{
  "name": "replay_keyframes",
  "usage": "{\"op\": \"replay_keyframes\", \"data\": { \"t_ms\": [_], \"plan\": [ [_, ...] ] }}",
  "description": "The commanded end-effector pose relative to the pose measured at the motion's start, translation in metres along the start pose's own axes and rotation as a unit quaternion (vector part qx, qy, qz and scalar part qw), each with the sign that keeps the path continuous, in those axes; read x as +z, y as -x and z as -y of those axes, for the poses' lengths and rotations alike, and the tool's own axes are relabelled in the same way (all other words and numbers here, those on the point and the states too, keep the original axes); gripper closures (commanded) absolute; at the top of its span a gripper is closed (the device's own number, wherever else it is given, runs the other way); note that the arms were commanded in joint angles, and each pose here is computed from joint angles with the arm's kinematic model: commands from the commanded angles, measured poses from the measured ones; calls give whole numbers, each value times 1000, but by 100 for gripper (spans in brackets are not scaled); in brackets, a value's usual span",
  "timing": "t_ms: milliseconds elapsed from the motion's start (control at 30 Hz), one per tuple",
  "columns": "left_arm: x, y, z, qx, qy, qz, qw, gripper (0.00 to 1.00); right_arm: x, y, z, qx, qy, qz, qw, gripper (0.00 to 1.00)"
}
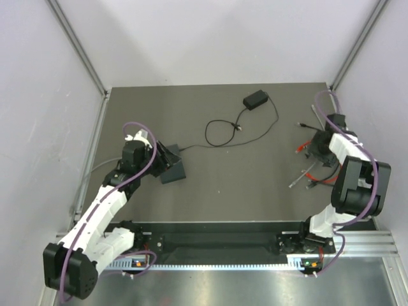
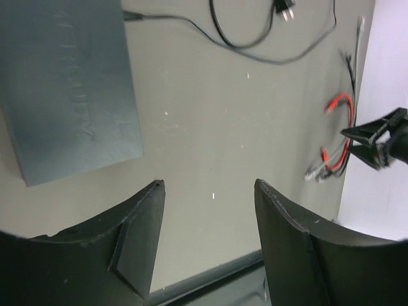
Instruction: Pull the plug from the switch port
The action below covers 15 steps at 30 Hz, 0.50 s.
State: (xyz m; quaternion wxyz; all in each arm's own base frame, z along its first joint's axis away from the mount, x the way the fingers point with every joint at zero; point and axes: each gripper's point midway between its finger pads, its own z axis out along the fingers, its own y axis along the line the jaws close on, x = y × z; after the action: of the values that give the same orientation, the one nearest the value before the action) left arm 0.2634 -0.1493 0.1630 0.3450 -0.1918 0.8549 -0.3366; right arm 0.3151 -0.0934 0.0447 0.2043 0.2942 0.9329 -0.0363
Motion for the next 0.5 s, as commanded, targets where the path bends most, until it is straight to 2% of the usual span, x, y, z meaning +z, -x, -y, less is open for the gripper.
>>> {"op": "replay_keyframes", "data": {
  "t_ms": [0,33,67,100,167,200,267,333,367,400,433,467],
  "plan": [
    [-1,14,-7,-19,19,29,999,37,-48,38,-6,-68,-82,96,990,31],
    [-2,17,-11,-24,27,36,999,37,-61,44,-28,-93,-77,118,986,25],
    [-3,20,-16,-28,36,40,998,37,-69,47,-34,-105,-87,129,982,24],
    [-5,28,-25,-38,49,54,997,37,-78,38,-62,-141,-67,134,979,24],
    [-7,38,-41,-59,71,73,993,38,-99,40,-98,-165,-34,164,972,21],
    [-6,43,-49,-78,83,87,990,38,-111,27,-130,-194,-2,173,966,16],
    [-5,51,-68,-111,98,113,982,38,-133,12,-186,-210,98,169,958,14],
    [0,60,-70,-142,80,136,977,39,-153,-19,-255,-221,225,161,935,15],
    [3,61,-79,-156,84,142,974,40,-166,-46,-287,-237,309,125,913,16],
    [5,62,-81,-168,83,146,971,41,-171,-74,-316,-244,358,97,896,22],
    [9,63,-86,-173,89,147,970,41,-187,-86,-342,-244,416,88,872,25],
    [12,66,-86,-177,90,149,969,41,-194,-97,-359,-244,446,79,857,29]
  ]
}}
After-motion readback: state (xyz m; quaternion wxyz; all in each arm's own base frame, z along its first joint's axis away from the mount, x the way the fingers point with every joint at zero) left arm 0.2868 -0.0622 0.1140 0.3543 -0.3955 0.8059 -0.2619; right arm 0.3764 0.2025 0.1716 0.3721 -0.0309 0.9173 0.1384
